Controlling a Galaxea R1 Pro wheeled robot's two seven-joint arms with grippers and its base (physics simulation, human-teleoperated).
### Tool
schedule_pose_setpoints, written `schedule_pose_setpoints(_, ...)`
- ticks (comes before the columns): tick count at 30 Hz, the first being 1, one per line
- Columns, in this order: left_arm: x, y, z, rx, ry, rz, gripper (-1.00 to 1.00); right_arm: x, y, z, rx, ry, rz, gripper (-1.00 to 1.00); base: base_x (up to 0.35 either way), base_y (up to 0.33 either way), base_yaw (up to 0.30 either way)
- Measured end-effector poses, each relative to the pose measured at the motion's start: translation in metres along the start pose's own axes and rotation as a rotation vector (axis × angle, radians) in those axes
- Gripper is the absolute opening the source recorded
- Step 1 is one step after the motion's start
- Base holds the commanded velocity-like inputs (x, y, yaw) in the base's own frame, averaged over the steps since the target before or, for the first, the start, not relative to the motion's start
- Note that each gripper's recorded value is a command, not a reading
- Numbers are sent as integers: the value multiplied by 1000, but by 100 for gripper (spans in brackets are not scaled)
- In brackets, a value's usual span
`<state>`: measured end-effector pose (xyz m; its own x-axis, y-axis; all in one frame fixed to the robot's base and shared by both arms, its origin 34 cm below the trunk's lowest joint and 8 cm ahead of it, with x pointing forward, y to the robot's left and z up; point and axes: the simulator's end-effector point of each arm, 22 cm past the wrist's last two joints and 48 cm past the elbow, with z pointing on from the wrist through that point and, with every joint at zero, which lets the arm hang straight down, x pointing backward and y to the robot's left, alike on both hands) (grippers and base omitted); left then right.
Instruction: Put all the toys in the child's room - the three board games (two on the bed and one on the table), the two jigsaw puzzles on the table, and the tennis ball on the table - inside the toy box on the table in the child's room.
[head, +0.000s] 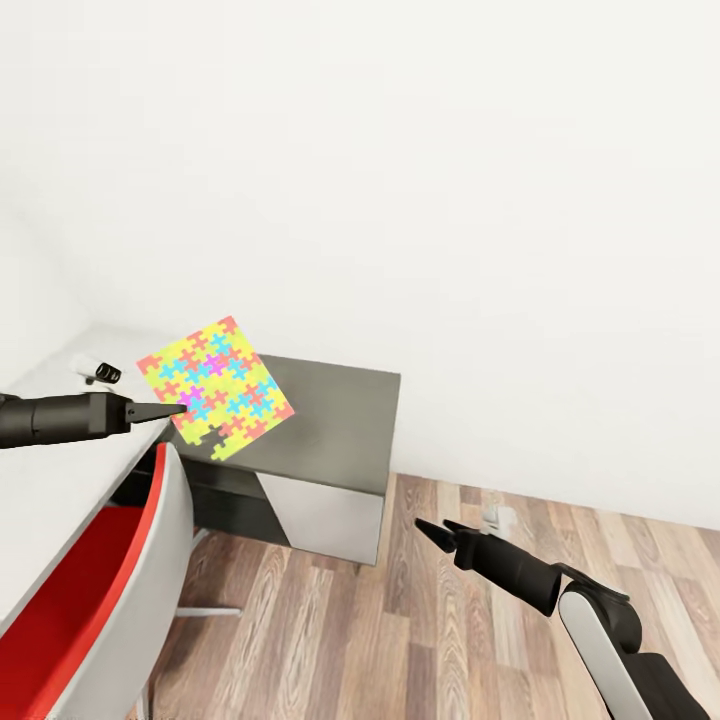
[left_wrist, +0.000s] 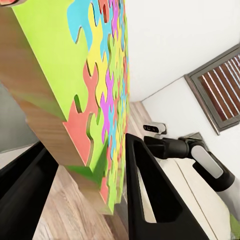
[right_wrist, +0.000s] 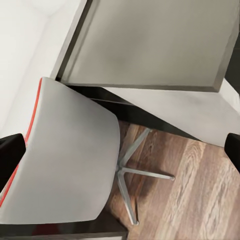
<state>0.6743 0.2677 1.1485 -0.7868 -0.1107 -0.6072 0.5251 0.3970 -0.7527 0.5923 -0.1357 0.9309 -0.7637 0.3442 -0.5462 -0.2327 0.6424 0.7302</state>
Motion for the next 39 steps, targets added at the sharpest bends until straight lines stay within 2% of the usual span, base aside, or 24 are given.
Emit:
schedule_pose_setpoints(9,-3,-13,-4,31,-5,14,-100,-4,4,-2,-4,-9,-8,100,9,-39,186)
schedule_pose_setpoints(15,-7,-15,-16,5,-4,30,-100,-9,7,-4,-10,-17,-14,100,3,-6,186)
schedule_pose_setpoints(18,-13,-15,-29,-24,-6,46,-100,-14,9,-5,-15,-21,-20,100,0,-1,186)
schedule_pose_setpoints(22,-22,-19,-51,-62,-11,75,-100,-36,19,1,-34,-8,-38,100,0,0,186)
schedule_pose_setpoints(26,-28,-25,-68,-84,-9,94,-100,-74,44,12,-70,34,-67,100,0,0,186)
schedule_pose_setpoints(29,-33,-30,-82,-102,-10,109,-100,-104,59,19,-66,56,-101,100,0,0,186)
schedule_pose_setpoints(34,-39,-41,-101,-114,-9,132,-100,-147,72,24,-15,40,-156,100,0,0,186)
schedule_pose_setpoints(39,-42,-52,-116,-120,-1,149,-100,-166,84,26,-14,12,-178,100,0,0,186)
